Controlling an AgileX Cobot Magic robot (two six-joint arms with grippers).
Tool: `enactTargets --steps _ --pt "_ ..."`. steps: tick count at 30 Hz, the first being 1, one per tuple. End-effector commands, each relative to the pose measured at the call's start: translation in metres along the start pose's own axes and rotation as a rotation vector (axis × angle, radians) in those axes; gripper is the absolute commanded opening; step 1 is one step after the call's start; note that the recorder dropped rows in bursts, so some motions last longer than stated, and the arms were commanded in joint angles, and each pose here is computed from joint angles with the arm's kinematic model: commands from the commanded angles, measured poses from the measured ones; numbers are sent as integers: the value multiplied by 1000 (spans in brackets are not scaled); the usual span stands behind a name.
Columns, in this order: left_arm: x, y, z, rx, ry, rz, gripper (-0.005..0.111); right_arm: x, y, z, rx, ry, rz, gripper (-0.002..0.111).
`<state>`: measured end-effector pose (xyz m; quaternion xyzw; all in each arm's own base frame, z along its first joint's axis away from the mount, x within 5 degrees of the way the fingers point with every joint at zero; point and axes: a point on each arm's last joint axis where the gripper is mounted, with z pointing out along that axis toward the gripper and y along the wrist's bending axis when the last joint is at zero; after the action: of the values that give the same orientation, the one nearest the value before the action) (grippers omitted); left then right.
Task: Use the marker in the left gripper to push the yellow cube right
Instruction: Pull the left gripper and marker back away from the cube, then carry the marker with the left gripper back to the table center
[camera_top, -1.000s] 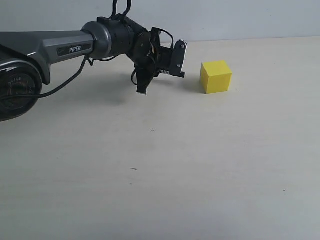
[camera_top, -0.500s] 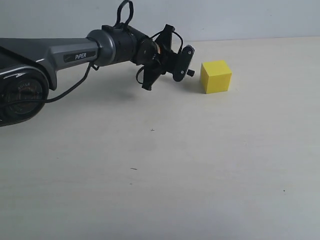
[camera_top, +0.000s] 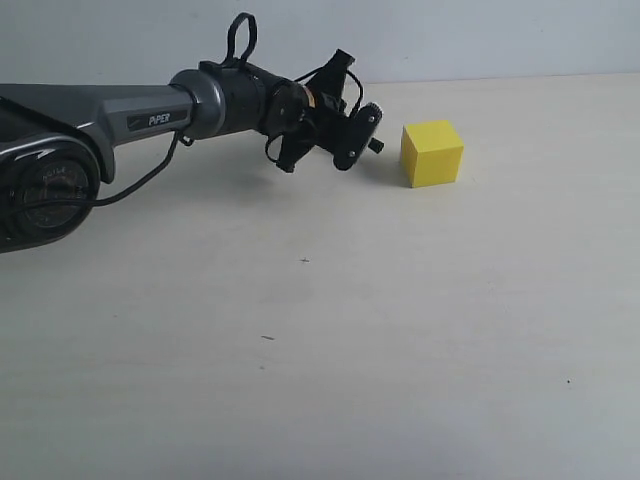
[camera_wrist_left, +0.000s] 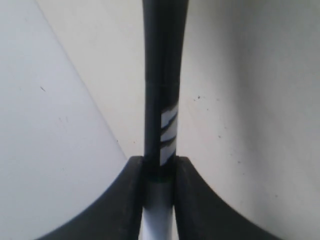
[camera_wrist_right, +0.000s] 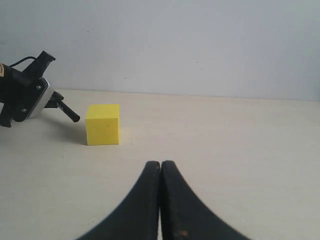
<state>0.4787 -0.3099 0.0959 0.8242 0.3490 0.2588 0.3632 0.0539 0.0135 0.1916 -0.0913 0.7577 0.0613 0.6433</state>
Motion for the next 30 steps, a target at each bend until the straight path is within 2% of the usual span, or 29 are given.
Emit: enactTargets --steps 1,3,8,12,17,20,24,30 --pt "12 4 -2 -35 12 -177 0 0 0 0 7 -13 -1 0" --pt "17 2 -2 -29 17 -276 0 0 0 0 7 -13 -1 0" --pt "28 -2 -8 60 37 -476 0 0 0 0 7 -13 -1 0" --pt "40 11 -27 96 66 -693 0 0 0 0 7 -13 -1 0" --pt "47 28 -58 193 122 -893 0 0 0 0 7 -13 -1 0" --pt "51 33 -75 258 201 -1035 0 0 0 0 7 -13 -1 0" --pt "55 31 -96 365 336 -1170 0 0 0 0 7 -13 -1 0" --pt "50 25 -125 574 513 -1380 0 0 0 0 7 -13 -1 0"
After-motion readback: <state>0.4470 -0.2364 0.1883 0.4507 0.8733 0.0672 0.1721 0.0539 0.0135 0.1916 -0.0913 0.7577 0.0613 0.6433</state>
